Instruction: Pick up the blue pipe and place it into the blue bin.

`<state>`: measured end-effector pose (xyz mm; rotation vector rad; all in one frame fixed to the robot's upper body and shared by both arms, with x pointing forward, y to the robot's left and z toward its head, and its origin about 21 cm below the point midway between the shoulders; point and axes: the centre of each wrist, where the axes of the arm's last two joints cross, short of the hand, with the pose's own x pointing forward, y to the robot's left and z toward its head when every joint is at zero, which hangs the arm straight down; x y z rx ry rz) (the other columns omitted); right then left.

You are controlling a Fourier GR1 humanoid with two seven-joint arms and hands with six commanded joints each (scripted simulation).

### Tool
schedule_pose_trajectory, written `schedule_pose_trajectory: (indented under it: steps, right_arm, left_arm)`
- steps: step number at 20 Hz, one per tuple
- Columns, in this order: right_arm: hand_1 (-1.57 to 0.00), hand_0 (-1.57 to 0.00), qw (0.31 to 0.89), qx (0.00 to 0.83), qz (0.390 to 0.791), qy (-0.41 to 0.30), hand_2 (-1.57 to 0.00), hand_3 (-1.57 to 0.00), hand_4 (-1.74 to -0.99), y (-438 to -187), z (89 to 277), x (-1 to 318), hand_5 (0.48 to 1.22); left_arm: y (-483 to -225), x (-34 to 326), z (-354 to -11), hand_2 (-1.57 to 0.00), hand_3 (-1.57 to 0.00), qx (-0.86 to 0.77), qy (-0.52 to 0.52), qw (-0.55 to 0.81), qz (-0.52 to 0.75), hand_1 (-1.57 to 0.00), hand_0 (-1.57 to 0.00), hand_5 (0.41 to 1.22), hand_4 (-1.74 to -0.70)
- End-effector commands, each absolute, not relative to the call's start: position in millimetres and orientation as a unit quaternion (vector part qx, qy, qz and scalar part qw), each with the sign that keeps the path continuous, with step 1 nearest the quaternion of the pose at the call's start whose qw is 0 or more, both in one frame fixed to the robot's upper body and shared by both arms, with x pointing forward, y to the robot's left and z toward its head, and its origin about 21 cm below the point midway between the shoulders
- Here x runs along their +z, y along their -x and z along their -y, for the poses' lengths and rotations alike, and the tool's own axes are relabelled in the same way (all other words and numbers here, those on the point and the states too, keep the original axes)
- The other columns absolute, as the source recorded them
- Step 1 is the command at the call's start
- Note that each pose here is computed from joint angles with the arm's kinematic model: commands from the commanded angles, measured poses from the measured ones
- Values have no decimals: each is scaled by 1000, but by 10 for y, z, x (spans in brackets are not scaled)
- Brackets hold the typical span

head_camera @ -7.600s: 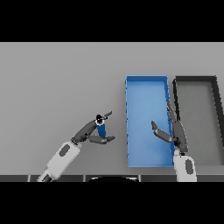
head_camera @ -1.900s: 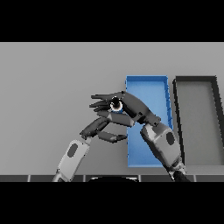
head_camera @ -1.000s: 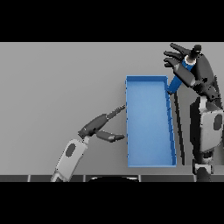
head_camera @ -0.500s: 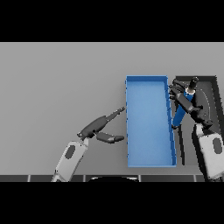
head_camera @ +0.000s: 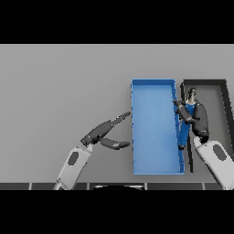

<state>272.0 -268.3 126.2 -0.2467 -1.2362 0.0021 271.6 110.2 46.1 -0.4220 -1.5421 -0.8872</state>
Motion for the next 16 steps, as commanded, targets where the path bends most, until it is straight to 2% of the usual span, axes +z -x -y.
schedule_pose_trajectory:
  steps: [1,3,5,8,11,16]
  right_arm:
    - [-855,-937,822,4,556,121,-856,-504,-1503,-2724,2679,1241,1221]
    - [-547,-599,832,39,540,123,-548,-322,-1337,-2749,2664,1207,1221]
    - [-350,-383,838,94,522,130,-350,-206,-1219,-2758,2657,1180,1137]
    - [-179,-196,873,145,445,137,-179,-105,-1110,-2696,2719,1045,979]
    - [-91,-100,888,162,405,147,-91,-53,-1071,-2685,2761,1028,868]
    - [-29,-32,889,196,384,157,-29,-17,-1038,-2706,2675,1015,734]
  left_arm:
    - [-2708,475,-1081,1,1,-384,182,608,670,1,1,422,-878]
    - [-2685,482,-1070,1,1,-384,187,607,670,1,1,427,-878]
    - [-2677,460,-1099,1,1,-384,187,608,669,1,1,430,-879]
    - [-2668,467,-1098,1,1,-380,188,609,671,1,1,428,-886]
    - [-2644,490,-1077,1,1,-380,189,607,672,1,1,426,-885]
    - [-2654,464,-1096,1,1,-379,183,610,671,1,1,429,-887]
